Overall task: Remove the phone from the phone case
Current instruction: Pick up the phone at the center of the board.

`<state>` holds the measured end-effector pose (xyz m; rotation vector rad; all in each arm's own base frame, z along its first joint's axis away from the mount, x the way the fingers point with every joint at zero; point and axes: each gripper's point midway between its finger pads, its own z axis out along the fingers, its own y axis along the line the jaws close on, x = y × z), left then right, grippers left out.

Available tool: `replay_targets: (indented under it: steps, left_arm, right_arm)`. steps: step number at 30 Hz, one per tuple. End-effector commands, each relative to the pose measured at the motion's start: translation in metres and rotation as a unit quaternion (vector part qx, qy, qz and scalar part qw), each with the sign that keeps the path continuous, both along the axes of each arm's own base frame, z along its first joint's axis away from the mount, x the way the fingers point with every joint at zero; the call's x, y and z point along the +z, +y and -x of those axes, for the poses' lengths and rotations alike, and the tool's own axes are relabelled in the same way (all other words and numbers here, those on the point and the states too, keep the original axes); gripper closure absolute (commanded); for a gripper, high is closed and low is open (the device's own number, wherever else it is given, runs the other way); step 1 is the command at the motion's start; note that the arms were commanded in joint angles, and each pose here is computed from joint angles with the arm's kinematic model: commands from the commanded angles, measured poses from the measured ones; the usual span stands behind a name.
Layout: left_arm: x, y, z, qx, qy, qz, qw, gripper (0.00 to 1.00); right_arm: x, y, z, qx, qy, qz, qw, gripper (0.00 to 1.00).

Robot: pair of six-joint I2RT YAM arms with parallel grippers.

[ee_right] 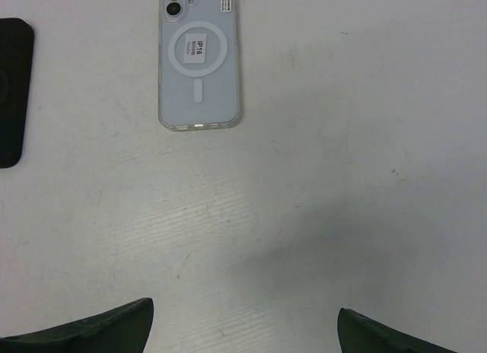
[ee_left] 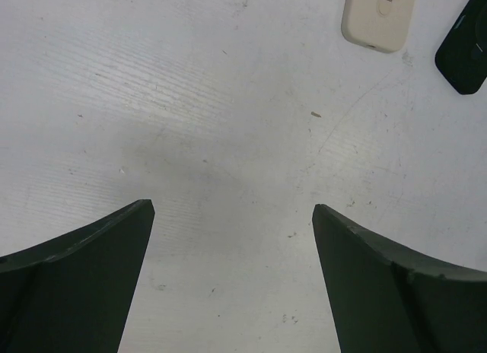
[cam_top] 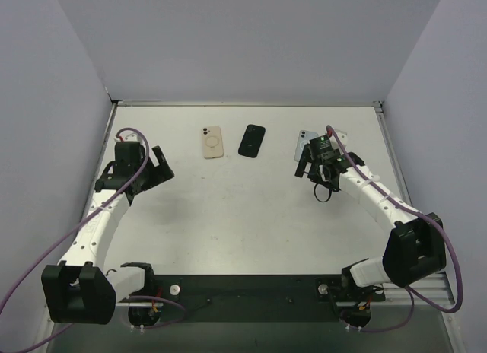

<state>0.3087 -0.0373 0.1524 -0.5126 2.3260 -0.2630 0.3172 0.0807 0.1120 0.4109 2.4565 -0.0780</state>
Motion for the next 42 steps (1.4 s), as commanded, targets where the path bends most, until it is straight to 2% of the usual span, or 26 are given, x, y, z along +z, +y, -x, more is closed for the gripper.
replay_targets:
  steps: [1,9,12,16,20,22,24,25,27,32,36,42]
  left_arm:
    - [0.002,0.007,0.003,0.023,0.002,-0.003,1.000,0.03]
    - [-0.020,0.015,0.016,0.032,0.055,-0.024,0.998,0.03]
    - [-0.031,0.014,0.019,0.026,0.076,-0.026,0.996,0.04]
    - [-0.036,0.004,0.020,0.016,0.089,0.000,0.996,0.03]
    - [-0.032,-0.016,0.022,-0.017,0.099,0.042,0.994,0.03]
    - [-0.026,-0.018,0.024,-0.020,0.094,0.043,0.994,0.03]
    - [-0.014,-0.017,0.025,-0.019,0.072,0.034,0.997,0.03]
    - [-0.009,-0.017,0.026,-0.020,0.061,0.029,0.998,0.03]
    - [0.002,-0.008,0.026,-0.005,0.029,-0.003,1.000,0.04]
    - [0.018,0.005,0.029,0.002,-0.011,-0.045,0.999,0.03]
    - [0.012,0.007,0.032,0.004,0.008,-0.049,0.999,0.04]
    - [0.005,-0.007,0.030,-0.016,0.030,-0.019,0.999,0.04]
  right_arm:
    - [0.016,-0.006,0.000,-0.005,-0.016,0.022,1.000,0.00]
    - [0.024,0.010,-0.010,0.007,-0.020,-0.007,1.000,0.01]
    - [0.023,0.012,-0.018,0.013,-0.015,0.004,1.000,0.03]
    - [0.035,0.017,-0.051,0.042,-0.005,0.042,0.998,0.02]
    - [0.040,0.020,-0.090,0.039,0.007,0.051,0.998,0.02]
    - [0.023,0.015,-0.104,0.031,0.038,0.055,0.997,0.02]
    - [0.026,0.011,-0.125,0.022,0.034,0.035,0.999,0.01]
    - [0.009,0.010,-0.130,0.023,0.053,0.029,0.998,0.01]
    - [0.007,0.016,-0.145,0.033,0.057,-0.008,0.998,0.01]
    - [-0.023,0.002,-0.163,0.019,0.097,-0.012,0.995,0.01]
    - [-0.038,0.001,-0.172,0.034,0.112,-0.019,0.993,0.00]
    - [-0.061,0.000,-0.175,0.054,0.137,-0.019,0.989,0.00]
